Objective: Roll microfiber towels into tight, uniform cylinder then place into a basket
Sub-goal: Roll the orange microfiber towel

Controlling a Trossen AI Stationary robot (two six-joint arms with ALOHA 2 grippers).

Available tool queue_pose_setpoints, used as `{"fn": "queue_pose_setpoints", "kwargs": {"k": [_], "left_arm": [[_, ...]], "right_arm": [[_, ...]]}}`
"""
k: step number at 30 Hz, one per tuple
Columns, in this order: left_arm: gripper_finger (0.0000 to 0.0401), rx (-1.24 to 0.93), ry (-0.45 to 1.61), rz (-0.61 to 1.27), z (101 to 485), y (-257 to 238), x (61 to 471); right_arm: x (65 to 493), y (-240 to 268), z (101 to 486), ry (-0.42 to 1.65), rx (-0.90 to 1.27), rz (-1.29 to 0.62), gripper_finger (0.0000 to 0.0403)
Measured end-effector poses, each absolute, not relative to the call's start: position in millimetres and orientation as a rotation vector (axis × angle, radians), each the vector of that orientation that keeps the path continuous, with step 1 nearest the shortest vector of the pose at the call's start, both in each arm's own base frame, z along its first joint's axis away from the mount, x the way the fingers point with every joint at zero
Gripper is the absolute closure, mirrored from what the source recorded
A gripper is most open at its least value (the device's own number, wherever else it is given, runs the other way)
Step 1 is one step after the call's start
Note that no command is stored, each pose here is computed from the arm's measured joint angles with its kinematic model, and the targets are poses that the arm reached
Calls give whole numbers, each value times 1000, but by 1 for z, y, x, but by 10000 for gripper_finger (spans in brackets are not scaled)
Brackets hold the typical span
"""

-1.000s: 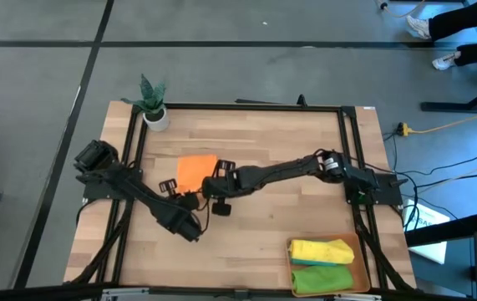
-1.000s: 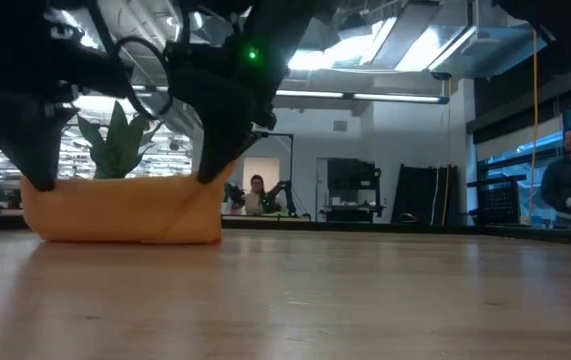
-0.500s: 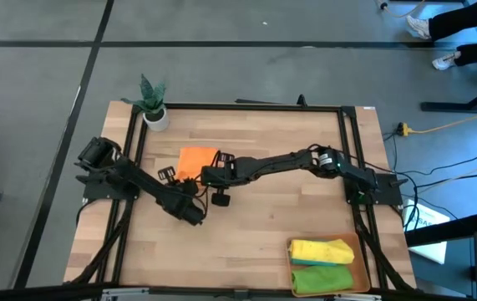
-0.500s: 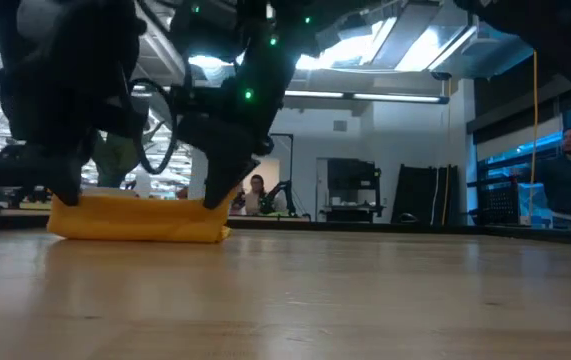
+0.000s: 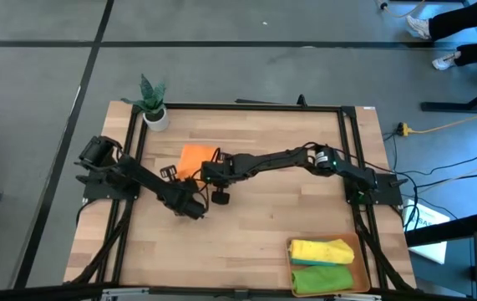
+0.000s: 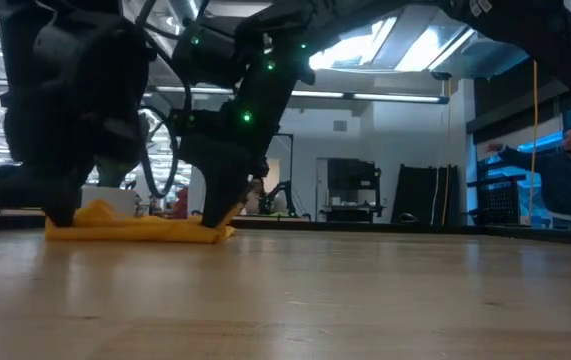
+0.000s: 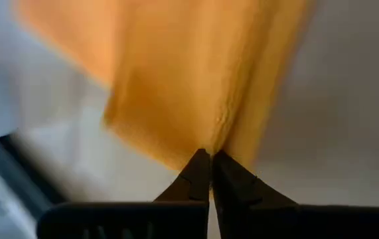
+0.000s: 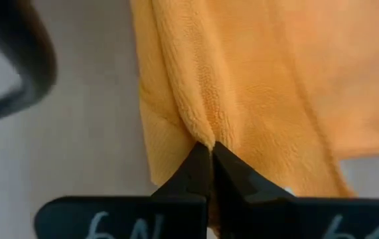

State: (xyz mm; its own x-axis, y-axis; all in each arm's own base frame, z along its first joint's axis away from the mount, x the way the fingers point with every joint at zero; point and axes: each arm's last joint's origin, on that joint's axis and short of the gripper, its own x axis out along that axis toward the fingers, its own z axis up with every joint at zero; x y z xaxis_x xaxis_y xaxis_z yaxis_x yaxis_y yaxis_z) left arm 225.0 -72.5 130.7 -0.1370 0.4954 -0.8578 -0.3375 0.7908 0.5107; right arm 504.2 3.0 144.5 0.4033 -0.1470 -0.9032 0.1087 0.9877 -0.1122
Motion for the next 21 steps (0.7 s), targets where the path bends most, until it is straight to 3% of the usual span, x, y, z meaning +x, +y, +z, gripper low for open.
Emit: {"fn": "queue_pose_setpoints", "kwargs": {"k": [10, 21], "left_arm": [[401, 55, 1576, 465, 132, -105, 228], [401, -63, 1505, 250, 167, -170, 234]], "right_arm": [[493, 43, 133, 1219, -36, -17, 397], [477, 117, 144, 1245, -90, 105, 397]]}}
